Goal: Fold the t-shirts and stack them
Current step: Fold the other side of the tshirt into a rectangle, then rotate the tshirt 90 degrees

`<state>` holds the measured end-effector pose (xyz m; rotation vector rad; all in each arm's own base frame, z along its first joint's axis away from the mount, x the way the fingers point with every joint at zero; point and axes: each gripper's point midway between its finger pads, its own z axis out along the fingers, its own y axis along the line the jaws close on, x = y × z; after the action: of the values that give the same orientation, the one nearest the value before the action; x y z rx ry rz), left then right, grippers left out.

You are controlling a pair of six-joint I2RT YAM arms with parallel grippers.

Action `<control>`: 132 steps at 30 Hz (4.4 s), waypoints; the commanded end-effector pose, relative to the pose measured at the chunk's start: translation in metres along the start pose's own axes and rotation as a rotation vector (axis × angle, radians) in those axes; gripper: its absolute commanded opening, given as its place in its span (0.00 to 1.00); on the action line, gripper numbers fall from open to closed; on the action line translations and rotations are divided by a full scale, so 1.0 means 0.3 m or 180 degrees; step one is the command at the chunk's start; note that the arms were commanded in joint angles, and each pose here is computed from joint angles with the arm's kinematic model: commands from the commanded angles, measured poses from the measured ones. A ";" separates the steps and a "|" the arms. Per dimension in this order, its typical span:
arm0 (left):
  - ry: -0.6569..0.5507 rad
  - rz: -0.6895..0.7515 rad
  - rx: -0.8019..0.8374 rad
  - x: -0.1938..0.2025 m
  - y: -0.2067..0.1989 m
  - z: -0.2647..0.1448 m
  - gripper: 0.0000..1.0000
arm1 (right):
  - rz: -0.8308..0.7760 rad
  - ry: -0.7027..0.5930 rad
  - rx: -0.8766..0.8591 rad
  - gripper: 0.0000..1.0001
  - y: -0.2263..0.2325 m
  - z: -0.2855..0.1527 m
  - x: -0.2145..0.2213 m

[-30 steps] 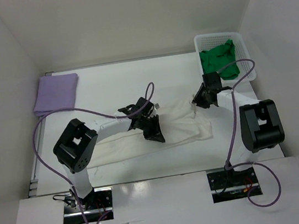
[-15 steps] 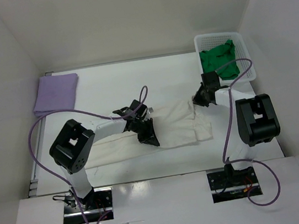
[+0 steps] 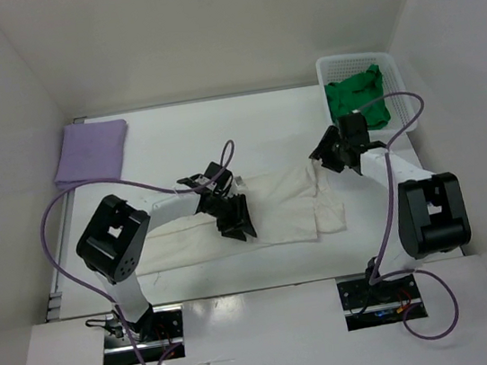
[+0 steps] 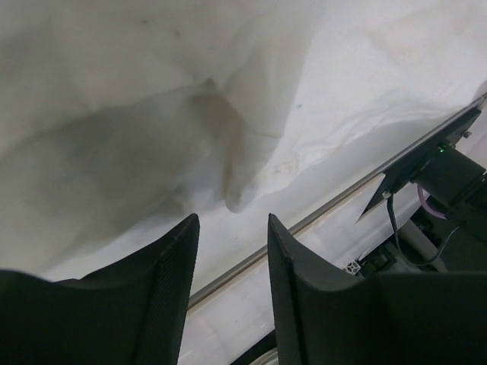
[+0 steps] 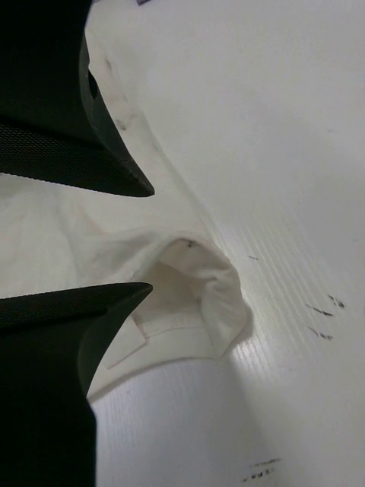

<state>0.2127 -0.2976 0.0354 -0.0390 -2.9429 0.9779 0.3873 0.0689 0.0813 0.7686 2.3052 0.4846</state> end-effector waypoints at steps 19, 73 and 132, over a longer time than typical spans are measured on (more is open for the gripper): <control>-0.1043 -0.0442 0.0226 -0.559 0.147 -0.153 0.44 | 0.0075 0.0078 0.0162 0.01 -0.082 0.105 0.004; -0.2112 0.0081 0.0441 -0.295 -0.047 -0.724 0.35 | -0.0856 0.0427 -0.1185 0.14 1.040 0.365 -0.009; -0.0603 -0.0051 -0.0038 -0.023 0.180 -0.275 0.55 | -0.0107 0.1078 -0.0292 0.67 0.046 -0.196 0.535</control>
<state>0.2527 -0.1941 0.0847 0.1879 -3.2132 1.0304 0.2836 0.1832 0.0570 0.5488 2.5667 0.7751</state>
